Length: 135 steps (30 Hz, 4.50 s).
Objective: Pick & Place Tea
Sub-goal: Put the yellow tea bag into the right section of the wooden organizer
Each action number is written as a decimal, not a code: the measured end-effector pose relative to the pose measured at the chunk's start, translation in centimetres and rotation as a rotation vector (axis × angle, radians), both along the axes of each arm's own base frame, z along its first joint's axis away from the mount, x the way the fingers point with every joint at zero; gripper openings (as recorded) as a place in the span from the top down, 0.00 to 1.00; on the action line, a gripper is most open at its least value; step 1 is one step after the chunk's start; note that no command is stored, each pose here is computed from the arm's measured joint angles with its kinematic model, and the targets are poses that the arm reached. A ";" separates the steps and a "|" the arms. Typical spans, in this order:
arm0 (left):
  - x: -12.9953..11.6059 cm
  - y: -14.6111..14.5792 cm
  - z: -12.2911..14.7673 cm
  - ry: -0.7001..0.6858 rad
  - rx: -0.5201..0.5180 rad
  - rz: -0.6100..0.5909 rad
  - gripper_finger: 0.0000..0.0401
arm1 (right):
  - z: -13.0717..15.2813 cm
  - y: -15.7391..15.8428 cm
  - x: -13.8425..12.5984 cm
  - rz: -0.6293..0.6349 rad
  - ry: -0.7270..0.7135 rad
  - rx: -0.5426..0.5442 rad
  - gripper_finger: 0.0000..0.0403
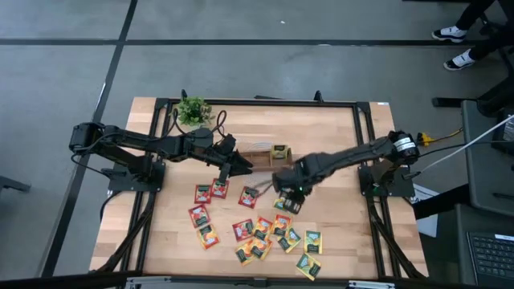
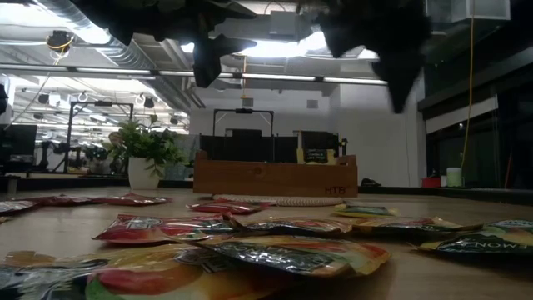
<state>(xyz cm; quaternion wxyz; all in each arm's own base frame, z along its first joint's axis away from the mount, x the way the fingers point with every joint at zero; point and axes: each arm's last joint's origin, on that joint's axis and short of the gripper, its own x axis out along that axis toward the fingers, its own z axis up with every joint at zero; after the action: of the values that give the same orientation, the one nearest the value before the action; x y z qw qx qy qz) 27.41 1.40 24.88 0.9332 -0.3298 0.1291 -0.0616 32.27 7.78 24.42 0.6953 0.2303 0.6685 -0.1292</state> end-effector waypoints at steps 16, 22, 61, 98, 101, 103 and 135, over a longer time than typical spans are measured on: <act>-0.1 -0.3 0.0 -0.008 0.003 -0.111 0.58 | -2.4 9.8 -3.5 -0.450 0.017 0.088 0.66; -0.1 -0.3 0.0 -0.008 0.003 -0.111 0.58 | -2.6 11.6 -5.8 -0.493 0.066 -0.012 0.66; -0.1 -0.3 0.1 0.005 -0.069 -0.085 0.58 | -10.6 12.3 -9.2 -0.514 0.073 -0.046 0.32; -0.1 -0.3 0.1 0.004 -0.069 -0.085 0.58 | -7.8 13.3 -8.0 -0.413 0.091 -0.113 1.00; -0.1 -0.3 0.1 0.004 -0.069 -0.085 0.58 | -6.9 13.5 -7.7 -0.407 0.077 -0.131 1.00; 0.0 -0.3 0.1 0.005 -0.070 -0.085 0.58 | -6.3 13.5 -7.7 -0.406 0.073 -0.144 1.00; 0.0 -0.3 0.1 -0.002 -0.071 -0.085 0.58 | -9.5 14.9 -6.8 -0.399 0.164 -0.138 0.41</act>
<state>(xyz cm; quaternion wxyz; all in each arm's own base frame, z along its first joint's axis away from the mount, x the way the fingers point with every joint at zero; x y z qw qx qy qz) 27.38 1.08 25.02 0.9176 -0.3566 0.1399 -0.1061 25.47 22.69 14.92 0.6133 0.2985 0.6535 -0.3281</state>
